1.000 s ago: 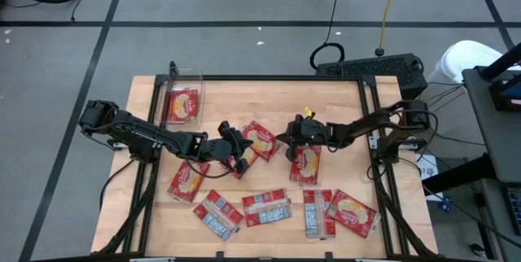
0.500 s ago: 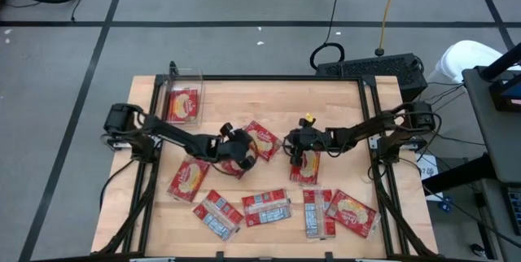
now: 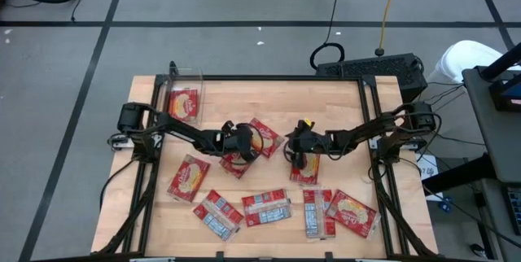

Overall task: Sort popcorn bags into baskets
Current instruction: Put the red popcorn bag into the transparent bin

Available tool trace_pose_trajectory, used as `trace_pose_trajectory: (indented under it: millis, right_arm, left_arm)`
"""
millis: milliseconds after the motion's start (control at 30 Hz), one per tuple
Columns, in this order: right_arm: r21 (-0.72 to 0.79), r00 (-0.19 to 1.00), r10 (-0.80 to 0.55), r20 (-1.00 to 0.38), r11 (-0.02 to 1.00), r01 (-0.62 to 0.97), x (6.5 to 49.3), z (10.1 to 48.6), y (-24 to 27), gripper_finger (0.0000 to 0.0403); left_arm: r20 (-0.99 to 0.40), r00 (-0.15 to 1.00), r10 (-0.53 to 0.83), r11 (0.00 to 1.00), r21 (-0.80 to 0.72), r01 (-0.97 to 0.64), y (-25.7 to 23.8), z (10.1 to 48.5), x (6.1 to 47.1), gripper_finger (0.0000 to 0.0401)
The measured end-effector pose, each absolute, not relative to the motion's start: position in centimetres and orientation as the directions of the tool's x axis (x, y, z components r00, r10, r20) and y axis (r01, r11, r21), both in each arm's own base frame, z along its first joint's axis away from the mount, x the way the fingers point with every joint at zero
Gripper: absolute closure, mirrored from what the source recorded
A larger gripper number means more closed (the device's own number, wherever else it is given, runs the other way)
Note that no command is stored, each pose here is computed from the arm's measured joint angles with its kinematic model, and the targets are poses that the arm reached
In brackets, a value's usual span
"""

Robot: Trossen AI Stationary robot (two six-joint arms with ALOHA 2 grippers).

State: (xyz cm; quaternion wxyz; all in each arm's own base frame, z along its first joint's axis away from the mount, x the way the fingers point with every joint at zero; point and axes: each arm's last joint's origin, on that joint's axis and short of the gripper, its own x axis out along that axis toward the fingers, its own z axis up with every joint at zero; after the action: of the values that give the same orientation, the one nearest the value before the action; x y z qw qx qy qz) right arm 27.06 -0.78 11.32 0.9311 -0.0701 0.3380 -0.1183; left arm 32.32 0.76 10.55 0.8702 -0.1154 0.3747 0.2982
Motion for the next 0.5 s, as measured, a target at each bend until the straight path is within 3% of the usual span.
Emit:
trace_pose_trajectory:
  millis: [333, 500]
  right_arm:
    - [-0.347, 0.715, -0.302, -0.631, 0.934, 0.088, 27.2, 10.1, -0.7, 0.0146]
    - [-0.088, 0.705, -0.341, -0.622, 0.925, 0.37, 27.5, 9.2, -1.8, 0.0149]
  left_arm:
    - [-0.727, 0.536, 0.428, 0.798, 0.026, -0.602, 0.7, 10.4, 32.3, 0.0387]
    - [-0.728, 0.537, 0.426, 0.798, 0.023, -0.602, 0.7, 10.3, 32.3, 0.0387]
